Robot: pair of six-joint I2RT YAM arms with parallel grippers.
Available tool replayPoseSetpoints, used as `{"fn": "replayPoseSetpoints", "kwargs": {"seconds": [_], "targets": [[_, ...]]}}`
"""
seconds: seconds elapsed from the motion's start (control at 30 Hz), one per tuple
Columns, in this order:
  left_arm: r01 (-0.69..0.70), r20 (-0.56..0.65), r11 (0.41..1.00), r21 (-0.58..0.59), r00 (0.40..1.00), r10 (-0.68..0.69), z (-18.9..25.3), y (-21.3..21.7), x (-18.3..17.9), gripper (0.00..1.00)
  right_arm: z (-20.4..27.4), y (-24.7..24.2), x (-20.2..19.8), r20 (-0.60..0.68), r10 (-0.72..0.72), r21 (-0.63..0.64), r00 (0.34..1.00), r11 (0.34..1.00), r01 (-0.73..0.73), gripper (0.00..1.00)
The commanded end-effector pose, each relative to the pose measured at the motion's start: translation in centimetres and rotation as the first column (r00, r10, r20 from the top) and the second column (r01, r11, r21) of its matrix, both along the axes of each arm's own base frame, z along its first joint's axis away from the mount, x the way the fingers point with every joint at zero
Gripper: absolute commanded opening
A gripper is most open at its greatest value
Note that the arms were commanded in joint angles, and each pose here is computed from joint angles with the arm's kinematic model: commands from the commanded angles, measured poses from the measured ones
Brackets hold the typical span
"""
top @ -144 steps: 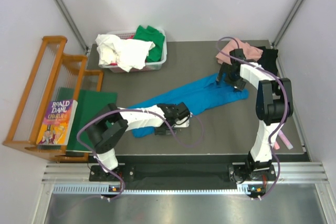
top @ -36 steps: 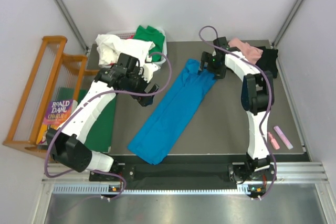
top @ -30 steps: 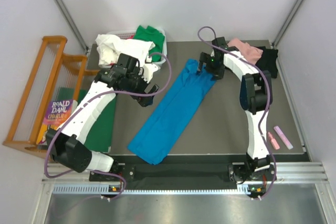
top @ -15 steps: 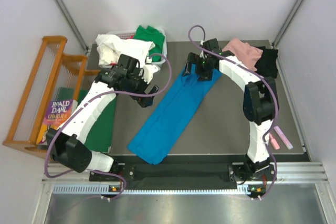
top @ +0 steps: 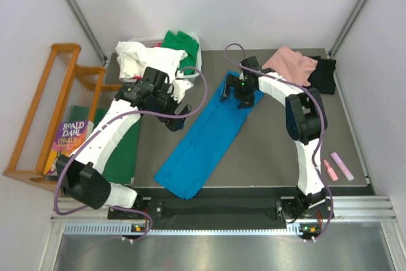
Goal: Fold and stack the t-shirts
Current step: Fold the tshirt
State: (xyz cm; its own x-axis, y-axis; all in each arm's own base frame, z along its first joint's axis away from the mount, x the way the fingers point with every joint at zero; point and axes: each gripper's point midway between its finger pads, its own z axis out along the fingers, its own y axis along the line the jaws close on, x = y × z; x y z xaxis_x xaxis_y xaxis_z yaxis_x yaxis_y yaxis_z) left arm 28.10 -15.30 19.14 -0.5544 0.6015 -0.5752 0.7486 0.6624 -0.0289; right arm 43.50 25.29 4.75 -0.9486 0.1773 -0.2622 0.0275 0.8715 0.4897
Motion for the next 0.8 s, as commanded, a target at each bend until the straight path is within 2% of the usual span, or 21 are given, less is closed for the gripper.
{"fn": "replayPoseSetpoints", "kwargs": {"seconds": [0.0,0.17,0.2,0.27,0.3,0.37,0.4,0.43,0.63,0.77], "targets": [[0.007,0.063,1.0,-0.019,0.998,-0.006,1.1,0.2,0.1,0.99,-2.2,-2.3,2.1,0.013,-0.044,-0.112,0.999,0.993,0.045,1.0],[0.01,0.065,1.0,-0.013,0.998,-0.009,0.8,0.2,0.2,0.99,-4.2,-3.5,3.7,-0.021,-0.055,-0.177,0.998,0.983,0.05,1.0],[0.012,0.062,1.0,-0.014,0.998,-0.011,0.7,0.2,0.2,0.99,-3.3,-3.3,5.0,0.009,-0.057,-0.175,0.998,0.983,0.058,1.0],[0.013,0.06,1.0,-0.017,0.998,-0.012,0.6,0.1,0.2,0.99,-4.4,-3.6,5.4,-0.026,-0.062,-0.182,0.998,0.982,0.057,1.0],[0.013,0.057,1.0,-0.017,0.998,-0.012,0.4,0.0,0.3,0.99,-3.0,-3.0,6.9,0.011,-0.057,-0.156,0.998,0.986,0.058,1.0],[0.014,0.058,1.0,-0.019,0.998,-0.013,0.4,-0.1,0.4,0.99,-4.4,-3.1,7.1,-0.036,-0.055,-0.149,0.998,0.988,0.049,1.0],[0.014,0.056,1.0,-0.018,0.998,-0.013,0.3,-0.1,0.5,0.99,-3.1,-2.6,8.3,-0.008,-0.05,-0.12,0.999,0.992,0.048,1.0],[0.013,0.051,1.0,-0.015,0.999,-0.013,0.1,-0.1,0.6,0.99,-4.6,-3.0,8.5,-0.036,-0.056,-0.116,0.998,0.992,0.051,1.0],[0.015,0.047,1.0,-0.008,0.999,-0.015,-0.4,-0.1,0.9,0.99,-5.3,-4.5,10.5,-0.056,-0.1,0.004,0.993,0.995,0.1,1.0],[0.014,0.038,1.0,-0.005,0.999,-0.014,-0.9,-0.2,1.1,0.99,-4.7,-4.7,12.3,-0.052,-0.114,0.157,0.992,0.98,0.121,1.0]]}}
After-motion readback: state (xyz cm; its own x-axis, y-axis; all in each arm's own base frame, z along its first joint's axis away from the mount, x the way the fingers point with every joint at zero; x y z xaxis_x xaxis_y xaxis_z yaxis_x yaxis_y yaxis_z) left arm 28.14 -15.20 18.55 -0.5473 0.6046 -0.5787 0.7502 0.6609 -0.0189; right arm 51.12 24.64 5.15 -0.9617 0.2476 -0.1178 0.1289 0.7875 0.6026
